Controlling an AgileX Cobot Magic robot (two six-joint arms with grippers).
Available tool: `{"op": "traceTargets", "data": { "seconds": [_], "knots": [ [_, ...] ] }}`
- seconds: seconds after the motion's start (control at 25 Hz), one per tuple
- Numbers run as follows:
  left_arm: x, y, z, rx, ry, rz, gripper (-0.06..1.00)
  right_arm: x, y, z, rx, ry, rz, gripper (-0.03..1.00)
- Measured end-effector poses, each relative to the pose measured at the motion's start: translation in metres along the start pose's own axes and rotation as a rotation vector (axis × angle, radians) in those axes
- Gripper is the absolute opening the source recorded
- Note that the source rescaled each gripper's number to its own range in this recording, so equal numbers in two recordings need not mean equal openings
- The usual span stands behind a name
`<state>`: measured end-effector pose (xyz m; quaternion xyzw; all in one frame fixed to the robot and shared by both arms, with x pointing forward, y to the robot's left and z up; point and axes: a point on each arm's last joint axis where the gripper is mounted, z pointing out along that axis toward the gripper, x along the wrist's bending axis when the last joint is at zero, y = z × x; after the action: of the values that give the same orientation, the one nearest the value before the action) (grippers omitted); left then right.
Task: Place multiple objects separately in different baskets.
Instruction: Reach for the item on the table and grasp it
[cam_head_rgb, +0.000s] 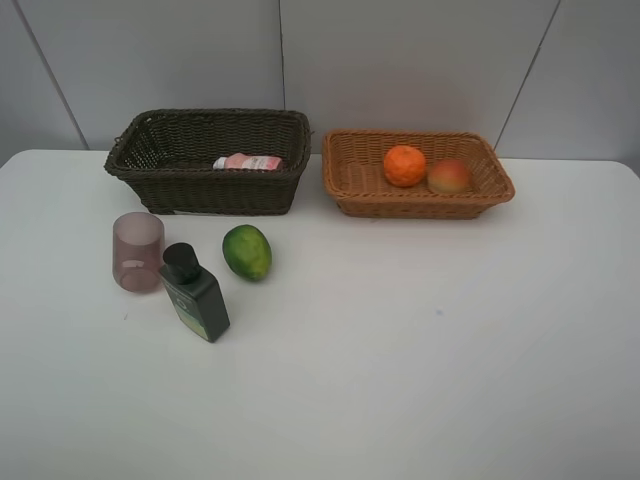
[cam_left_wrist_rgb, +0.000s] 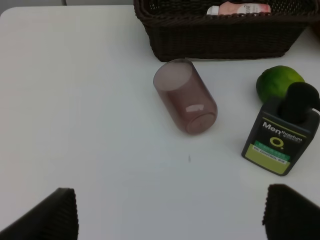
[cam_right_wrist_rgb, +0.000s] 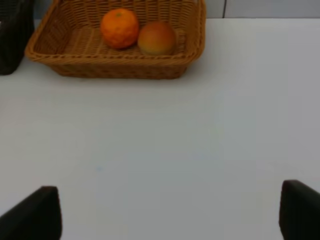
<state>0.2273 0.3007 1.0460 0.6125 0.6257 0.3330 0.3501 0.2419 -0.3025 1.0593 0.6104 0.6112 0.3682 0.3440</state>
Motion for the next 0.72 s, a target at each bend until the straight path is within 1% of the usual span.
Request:
{"op": "traceTargets", "data": {
  "seconds": [0.12, 0.24, 0.72],
  "knots": [
    [0.0000, 0.0000, 0.0000, 0.000, 0.000, 0.000, 0.92, -0.0002, -0.0022, -0.0035, -0.026, -0.061, 0.035, 0.88],
    [0.0000, 0.0000, 0.0000, 0.000, 0.000, 0.000, 0.92, -0.0001, -0.0060, -0.0090, -0.068, -0.086, 0.049, 0.88],
    [0.0000, 0.0000, 0.0000, 0.000, 0.000, 0.000, 0.92, -0.0001, -0.0062, -0.0093, -0.070, -0.089, 0.050, 0.88]
  ]
}}
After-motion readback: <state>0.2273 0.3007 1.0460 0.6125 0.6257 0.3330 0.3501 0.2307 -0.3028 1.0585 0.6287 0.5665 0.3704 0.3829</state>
